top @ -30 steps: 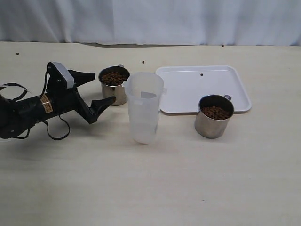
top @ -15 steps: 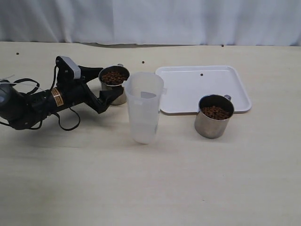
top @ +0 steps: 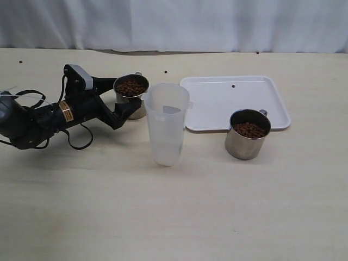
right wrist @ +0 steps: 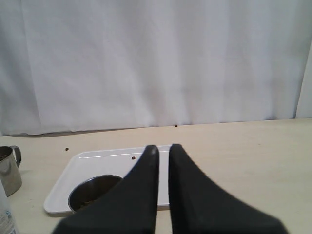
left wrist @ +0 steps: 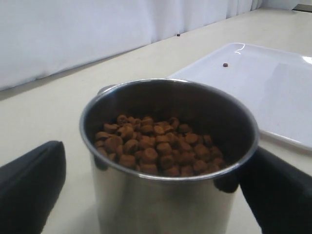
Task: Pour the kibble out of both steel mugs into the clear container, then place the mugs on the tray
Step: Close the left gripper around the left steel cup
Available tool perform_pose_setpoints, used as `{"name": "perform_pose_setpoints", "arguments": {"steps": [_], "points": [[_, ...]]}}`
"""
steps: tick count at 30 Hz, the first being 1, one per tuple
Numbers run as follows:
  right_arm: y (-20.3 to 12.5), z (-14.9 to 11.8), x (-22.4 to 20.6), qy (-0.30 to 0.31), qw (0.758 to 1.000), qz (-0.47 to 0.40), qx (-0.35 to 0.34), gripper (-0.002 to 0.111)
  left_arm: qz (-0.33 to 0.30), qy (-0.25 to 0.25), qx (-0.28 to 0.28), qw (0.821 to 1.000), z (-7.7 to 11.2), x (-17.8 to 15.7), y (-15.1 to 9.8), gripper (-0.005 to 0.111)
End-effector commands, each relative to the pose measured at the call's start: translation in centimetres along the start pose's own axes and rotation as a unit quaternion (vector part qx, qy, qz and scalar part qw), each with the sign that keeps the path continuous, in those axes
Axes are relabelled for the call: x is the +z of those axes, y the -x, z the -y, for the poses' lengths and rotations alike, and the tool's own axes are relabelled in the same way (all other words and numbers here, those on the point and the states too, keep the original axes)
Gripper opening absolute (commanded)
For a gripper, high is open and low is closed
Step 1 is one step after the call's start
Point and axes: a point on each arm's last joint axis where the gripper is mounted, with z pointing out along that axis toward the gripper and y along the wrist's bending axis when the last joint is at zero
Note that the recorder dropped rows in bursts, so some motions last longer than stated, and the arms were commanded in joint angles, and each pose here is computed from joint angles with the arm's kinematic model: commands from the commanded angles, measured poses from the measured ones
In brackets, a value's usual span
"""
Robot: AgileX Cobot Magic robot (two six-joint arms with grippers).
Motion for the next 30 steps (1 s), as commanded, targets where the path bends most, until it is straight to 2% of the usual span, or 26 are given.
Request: {"name": "perform_pose_setpoints", "arguments": {"steps": [1,30], "points": [[-0.07,0.04,-0.01,-0.003,1.0,0.002,0.0,0.005,0.006,0.004,-0.011,1.0,0.0,0.27,0.23,0.072],[-0.07,0.04,-0.01,-0.003,1.0,0.002,0.0,0.005,0.029,-0.001,-0.005,1.0,-0.1,0.63,-0.27,0.072]]}}
